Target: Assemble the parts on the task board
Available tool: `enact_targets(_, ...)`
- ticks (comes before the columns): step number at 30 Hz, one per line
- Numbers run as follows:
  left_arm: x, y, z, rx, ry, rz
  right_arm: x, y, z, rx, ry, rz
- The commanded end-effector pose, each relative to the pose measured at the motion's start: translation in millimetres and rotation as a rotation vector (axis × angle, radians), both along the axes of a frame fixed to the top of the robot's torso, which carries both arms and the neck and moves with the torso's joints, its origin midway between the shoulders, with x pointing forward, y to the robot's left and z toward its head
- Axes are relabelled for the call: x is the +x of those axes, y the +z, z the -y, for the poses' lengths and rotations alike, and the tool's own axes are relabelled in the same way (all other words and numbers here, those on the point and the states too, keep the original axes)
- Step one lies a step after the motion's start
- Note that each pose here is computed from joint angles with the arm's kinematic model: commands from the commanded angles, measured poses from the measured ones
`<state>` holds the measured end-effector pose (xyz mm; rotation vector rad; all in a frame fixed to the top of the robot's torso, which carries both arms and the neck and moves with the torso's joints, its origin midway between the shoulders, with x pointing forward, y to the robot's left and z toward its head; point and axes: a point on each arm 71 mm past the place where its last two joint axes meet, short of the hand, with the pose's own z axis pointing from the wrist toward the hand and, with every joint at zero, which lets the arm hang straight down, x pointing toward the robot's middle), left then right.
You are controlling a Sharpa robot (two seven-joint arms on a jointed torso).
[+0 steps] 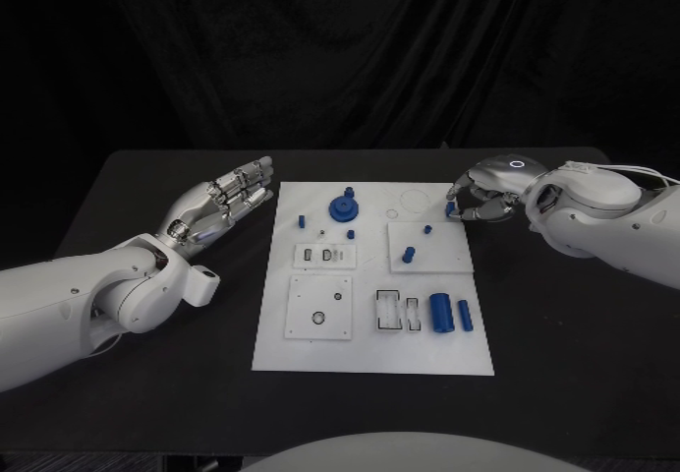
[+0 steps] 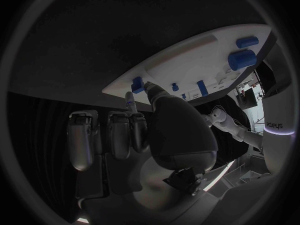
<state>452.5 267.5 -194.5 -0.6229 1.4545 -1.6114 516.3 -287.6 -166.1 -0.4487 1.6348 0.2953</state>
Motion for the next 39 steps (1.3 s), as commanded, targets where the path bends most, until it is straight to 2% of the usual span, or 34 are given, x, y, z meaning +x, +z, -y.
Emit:
enact_targets(1, -3.1, 8.7, 1.3, -0.068, -0.035, 0.103, 0.5, -2.4, 0.7, -0.014, -0.014, -0.014)
enact_targets(24, -2.2, 7.9, 0.2, -0.064, -0.035, 0.098, 3.4, -4.3, -3.3, -0.009, -0.024, -0.002)
enact_targets(33, -1.7, 7.3, 0.2, -0.062, -0.037, 0.092, 4.7, -1.8, -3.7, 0.01, -0.027, 0.036)
enact_targets(39, -1.1, 6.8, -0.2, -0.061, -0.037, 0.09, 3.1, 0.3, -6.6, 0.029, -0.004, 0.061)
